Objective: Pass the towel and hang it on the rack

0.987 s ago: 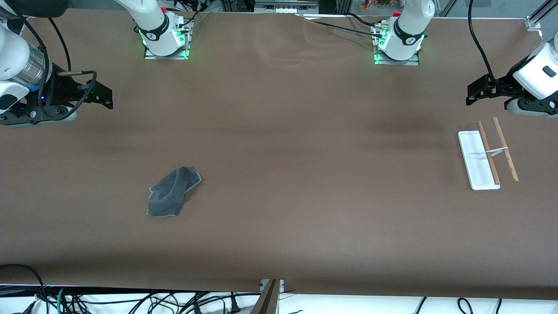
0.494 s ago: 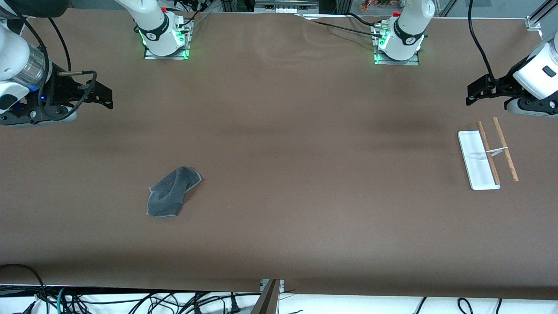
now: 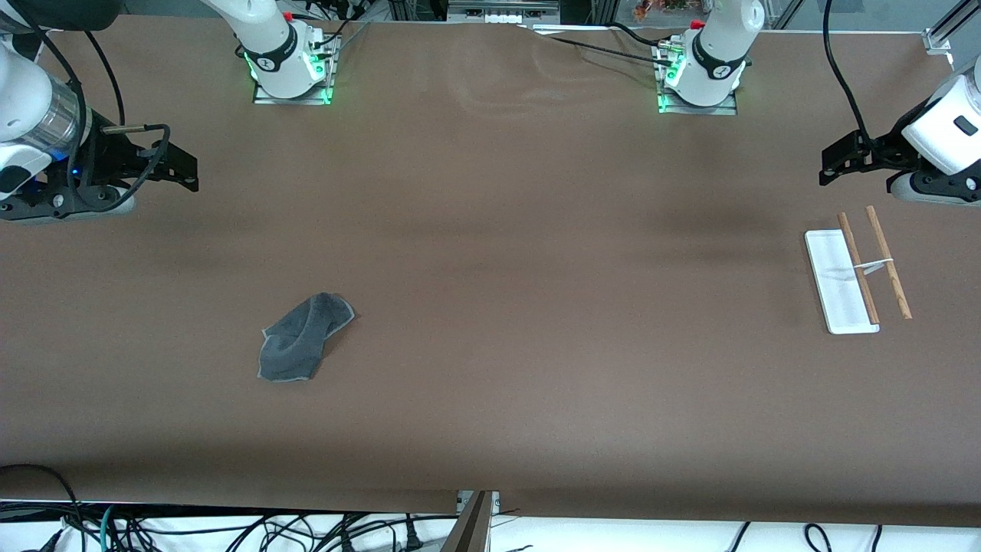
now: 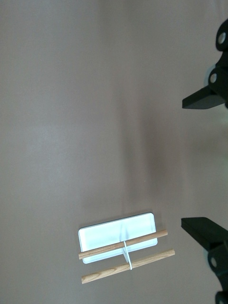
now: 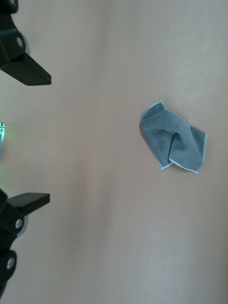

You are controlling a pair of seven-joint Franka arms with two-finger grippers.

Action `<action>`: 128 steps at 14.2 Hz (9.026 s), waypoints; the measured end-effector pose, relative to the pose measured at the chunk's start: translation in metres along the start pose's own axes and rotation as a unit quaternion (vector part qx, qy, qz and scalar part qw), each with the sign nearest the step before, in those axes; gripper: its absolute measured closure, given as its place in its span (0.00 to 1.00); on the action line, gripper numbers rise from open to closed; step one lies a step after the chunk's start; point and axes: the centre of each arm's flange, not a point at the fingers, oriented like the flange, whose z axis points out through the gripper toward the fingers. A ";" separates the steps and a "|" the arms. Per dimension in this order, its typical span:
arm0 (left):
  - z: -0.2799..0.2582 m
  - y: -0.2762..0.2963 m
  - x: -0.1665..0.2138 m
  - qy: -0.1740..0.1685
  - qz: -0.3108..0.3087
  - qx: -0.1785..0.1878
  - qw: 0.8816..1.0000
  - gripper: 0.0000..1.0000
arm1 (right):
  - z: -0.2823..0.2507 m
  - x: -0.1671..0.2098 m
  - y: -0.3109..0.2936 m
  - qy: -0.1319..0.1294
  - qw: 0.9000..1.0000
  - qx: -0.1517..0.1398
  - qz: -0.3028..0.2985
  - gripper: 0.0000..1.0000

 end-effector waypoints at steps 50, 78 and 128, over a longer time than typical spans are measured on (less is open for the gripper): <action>-0.001 0.000 -0.001 -0.002 0.000 0.000 1.000 0.00 | 0.401 0.145 -0.136 -0.005 0.993 0.017 0.114 0.42; 0.004 0.036 0.005 -0.009 0.033 -0.001 0.999 0.00 | 0.114 0.084 -0.271 -0.098 0.985 0.037 0.138 0.98; 0.174 0.253 0.097 0.217 0.581 -0.433 0.654 0.00 | -0.037 0.042 -0.377 -0.212 0.795 0.375 0.427 0.98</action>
